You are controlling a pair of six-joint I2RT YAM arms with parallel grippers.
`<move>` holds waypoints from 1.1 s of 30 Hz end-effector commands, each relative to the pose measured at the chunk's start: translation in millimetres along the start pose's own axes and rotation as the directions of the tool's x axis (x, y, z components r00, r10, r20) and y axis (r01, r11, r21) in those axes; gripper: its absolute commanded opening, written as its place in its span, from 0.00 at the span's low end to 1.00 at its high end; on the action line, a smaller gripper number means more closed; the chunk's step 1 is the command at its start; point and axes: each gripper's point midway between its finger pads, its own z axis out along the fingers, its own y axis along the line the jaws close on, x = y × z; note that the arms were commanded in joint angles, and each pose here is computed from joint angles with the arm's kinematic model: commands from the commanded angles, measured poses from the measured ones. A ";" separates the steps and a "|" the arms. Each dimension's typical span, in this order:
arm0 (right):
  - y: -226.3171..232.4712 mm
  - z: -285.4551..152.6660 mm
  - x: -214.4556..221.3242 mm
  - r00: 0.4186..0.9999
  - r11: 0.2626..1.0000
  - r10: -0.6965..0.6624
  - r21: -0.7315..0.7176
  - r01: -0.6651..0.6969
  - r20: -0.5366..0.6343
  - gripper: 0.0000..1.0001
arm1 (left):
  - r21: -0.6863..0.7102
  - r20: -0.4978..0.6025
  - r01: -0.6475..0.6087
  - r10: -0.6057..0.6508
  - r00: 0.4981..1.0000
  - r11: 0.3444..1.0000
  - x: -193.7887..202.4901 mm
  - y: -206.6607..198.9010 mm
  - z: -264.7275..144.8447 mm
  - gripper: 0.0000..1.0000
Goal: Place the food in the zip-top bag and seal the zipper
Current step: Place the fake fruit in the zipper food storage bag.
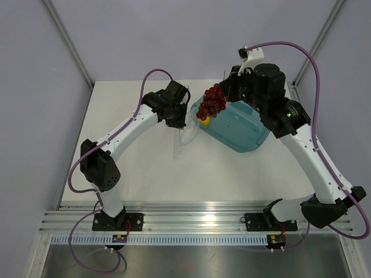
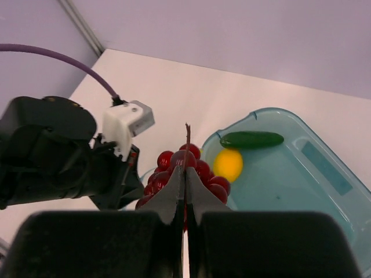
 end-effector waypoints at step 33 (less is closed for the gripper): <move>66.4 31.8 31.2 0.989 0.960 0.123 -0.244 -0.139 -0.078 0.00 | 0.357 0.020 0.009 -0.018 1.000 0.934 -22.1 -55.0 -26.2 0.00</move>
